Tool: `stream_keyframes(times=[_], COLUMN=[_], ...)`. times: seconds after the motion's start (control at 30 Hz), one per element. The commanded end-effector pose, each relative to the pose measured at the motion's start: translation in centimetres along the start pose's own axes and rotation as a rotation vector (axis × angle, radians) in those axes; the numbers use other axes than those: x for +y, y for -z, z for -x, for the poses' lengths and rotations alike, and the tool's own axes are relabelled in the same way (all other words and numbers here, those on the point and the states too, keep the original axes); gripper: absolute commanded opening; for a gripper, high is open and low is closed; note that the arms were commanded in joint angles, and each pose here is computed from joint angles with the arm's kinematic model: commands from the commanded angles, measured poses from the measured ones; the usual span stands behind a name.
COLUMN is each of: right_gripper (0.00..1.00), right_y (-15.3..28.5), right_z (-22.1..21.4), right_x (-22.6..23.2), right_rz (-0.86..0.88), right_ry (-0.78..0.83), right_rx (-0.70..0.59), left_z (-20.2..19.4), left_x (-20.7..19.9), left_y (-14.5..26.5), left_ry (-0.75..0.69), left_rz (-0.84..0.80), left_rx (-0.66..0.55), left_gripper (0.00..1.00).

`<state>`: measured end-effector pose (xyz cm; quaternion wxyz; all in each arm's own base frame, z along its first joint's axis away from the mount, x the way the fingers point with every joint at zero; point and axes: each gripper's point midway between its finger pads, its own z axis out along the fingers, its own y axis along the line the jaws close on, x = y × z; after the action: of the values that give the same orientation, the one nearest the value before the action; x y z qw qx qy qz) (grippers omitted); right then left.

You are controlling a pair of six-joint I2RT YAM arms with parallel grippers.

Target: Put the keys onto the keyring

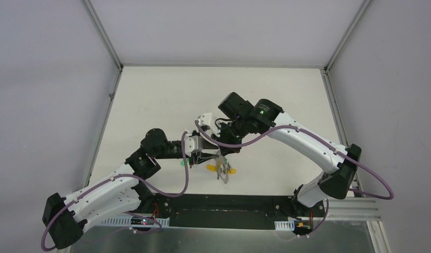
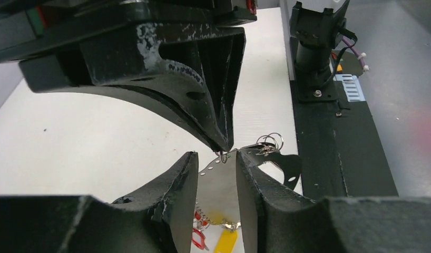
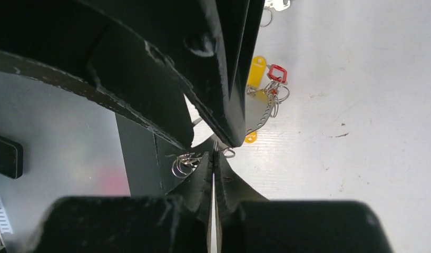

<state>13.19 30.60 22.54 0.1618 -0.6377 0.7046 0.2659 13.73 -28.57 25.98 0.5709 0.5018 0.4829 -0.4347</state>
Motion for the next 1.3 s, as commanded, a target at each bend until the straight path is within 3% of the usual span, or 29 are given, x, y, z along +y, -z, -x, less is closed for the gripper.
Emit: stream_keyframes(times=[0.0, 0.57, 0.73, 0.83, 0.97, 1.0, 1.17, 1.27], right_gripper=[0.00, 0.00, 0.00, 0.00, 0.00, 0.03, 0.41, 0.52], right_y=[1.7, 1.4, 1.3, 1.2, 1.0, 1.0, 1.5, 1.9], right_z=[1.4, 2.0, 2.2, 2.2, 2.3, 2.3, 2.8, 3.3], right_x=[0.2, 0.6, 0.6, 0.5, 0.4, 0.3, -0.6, -0.6], right_rz=[-0.044, -0.028, -0.029, -0.030, -0.037, -0.045, -0.122, -0.146], right_ry=[0.036, 0.028, 0.016, 0.005, 0.000, -0.003, -0.006, 0.011], right_rx=[-0.025, -0.043, -0.050, -0.054, -0.062, -0.065, -0.150, -0.257], left_z=[1.9, 1.1, 1.5, 1.4, 1.4, 1.5, 2.3, 2.6], left_x=[-0.7, -0.1, 0.4, 0.4, 0.7, 0.9, 1.2, 1.2], left_y=[-0.9, -2.5, -2.5, -2.5, -2.2, -2.0, -0.9, -0.3], left_ry=[-0.044, -0.052, -0.025, -0.022, -0.016, -0.015, -0.001, 0.000], left_rz=[-0.055, -0.034, 0.007, 0.011, 0.046, 0.062, 0.134, 0.160], left_rx=[-0.043, -0.032, -0.064, -0.072, -0.079, -0.087, -0.174, -0.239], left_gripper=[0.31, 0.15, 0.20, 0.02, 0.00, 0.00, 0.00, 0.00])
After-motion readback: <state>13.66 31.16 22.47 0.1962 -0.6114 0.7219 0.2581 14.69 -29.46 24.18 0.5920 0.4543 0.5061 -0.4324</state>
